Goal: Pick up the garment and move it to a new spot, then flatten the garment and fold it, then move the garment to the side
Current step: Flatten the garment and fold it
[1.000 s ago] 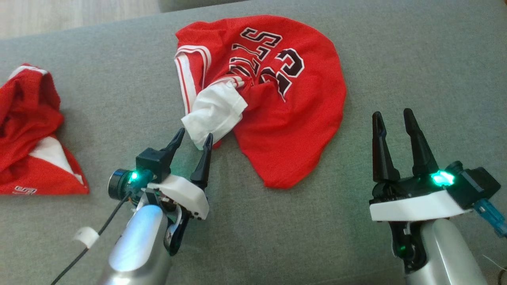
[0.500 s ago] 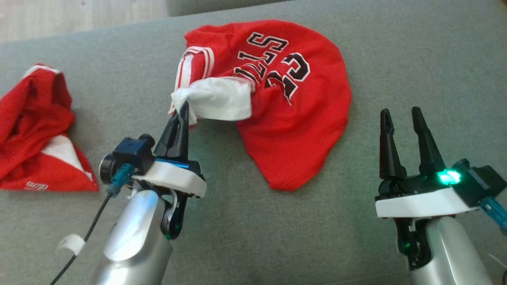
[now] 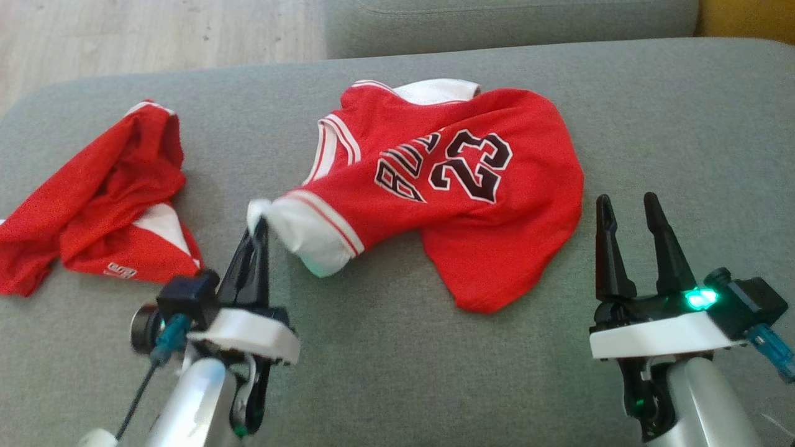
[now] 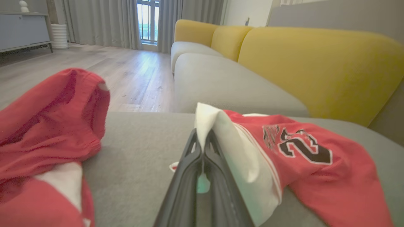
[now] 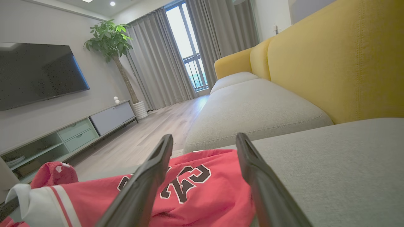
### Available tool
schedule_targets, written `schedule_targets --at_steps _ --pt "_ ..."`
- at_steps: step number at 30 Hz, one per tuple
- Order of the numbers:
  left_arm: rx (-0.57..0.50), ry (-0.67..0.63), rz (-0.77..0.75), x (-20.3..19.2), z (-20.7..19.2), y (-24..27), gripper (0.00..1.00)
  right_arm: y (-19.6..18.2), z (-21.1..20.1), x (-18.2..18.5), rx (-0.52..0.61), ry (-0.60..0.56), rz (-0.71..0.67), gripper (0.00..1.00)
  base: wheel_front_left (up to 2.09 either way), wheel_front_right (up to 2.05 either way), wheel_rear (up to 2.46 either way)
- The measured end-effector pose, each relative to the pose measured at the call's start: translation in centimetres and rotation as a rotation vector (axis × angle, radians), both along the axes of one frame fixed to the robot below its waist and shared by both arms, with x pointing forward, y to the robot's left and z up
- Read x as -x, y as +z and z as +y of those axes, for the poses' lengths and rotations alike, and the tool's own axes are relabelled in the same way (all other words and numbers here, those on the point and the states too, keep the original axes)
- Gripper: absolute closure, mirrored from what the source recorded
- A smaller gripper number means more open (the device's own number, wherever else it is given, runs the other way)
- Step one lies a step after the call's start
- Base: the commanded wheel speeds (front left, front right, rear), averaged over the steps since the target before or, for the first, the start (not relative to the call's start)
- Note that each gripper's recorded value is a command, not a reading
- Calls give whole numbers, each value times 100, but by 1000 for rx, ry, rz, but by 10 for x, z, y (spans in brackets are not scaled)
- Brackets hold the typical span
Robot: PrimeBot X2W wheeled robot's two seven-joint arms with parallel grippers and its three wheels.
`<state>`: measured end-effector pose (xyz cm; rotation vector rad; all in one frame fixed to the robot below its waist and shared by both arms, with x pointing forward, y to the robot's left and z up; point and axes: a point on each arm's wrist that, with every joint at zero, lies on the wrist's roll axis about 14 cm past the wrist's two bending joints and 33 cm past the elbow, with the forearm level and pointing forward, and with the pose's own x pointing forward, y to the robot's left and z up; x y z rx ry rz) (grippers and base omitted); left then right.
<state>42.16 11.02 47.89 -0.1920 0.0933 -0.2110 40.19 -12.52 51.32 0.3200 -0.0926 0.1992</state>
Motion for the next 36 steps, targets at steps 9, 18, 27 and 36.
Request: schedule_targets --at_steps 9,18,27,36 --pt "-107 104 5 12 26 -13 0 -1 10 -1 -1 28 1 0 0 0 0" --pt "-59 -21 -72 14 -13 2 0 -11 10 -4 27 31 27 0 0 0 0" --pt "-38 -46 -49 8 -21 -8 0 -14 -7 -44 125 -23 10 0 0 0 0" --pt "-29 -35 -14 0 -16 -22 0 -91 -30 -86 205 -84 269 0 0 0 0"
